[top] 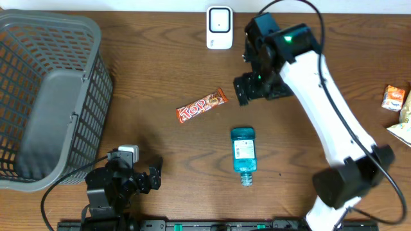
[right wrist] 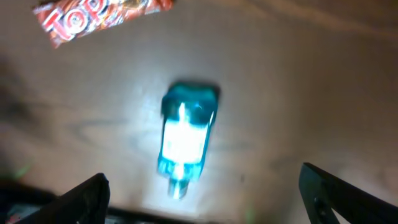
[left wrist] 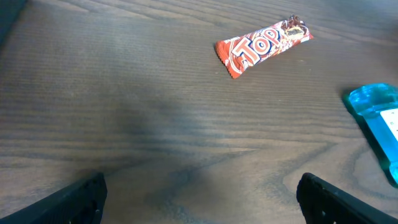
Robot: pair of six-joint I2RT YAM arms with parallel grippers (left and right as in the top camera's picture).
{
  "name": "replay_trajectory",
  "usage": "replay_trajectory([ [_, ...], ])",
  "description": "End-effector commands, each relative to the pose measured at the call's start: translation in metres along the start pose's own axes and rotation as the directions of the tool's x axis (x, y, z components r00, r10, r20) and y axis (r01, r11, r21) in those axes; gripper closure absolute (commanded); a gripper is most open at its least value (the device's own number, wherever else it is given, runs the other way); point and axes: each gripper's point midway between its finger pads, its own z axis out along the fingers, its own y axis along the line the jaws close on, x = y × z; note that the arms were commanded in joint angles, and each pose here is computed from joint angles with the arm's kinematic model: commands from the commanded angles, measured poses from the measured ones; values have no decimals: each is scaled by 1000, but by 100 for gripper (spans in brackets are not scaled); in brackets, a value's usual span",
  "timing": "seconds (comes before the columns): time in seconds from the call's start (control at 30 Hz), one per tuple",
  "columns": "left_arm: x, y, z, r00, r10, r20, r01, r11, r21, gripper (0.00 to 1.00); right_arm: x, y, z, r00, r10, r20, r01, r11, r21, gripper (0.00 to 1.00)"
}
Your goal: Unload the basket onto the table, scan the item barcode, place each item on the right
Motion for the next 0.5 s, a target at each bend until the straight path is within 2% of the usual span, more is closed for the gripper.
replay_trajectory([
  [0.0,-1,0,0,1000,-2,2,2,1000,-1,2,17,22,-7,999,34,-10,-34,999,-3,9],
  [0.07,-1,0,0,1000,-2,2,2,1000,0,2,28,34,7,999,-16,-42,17,1000,20,7],
  [0.1,-1,0,0,1000,-2,2,2,1000,-1,2,31,38,16,998,-37,-49,39,998,44,1],
  [0.23,-1,0,0,1000,-2,2,2,1000,0,2,42,39,60,999,-2,-41,10,982,188,1],
  [0.47,-1,0,0,1000,-2,2,2,1000,0,2,83,39,100,978,90,-186,-55,982,183,1],
])
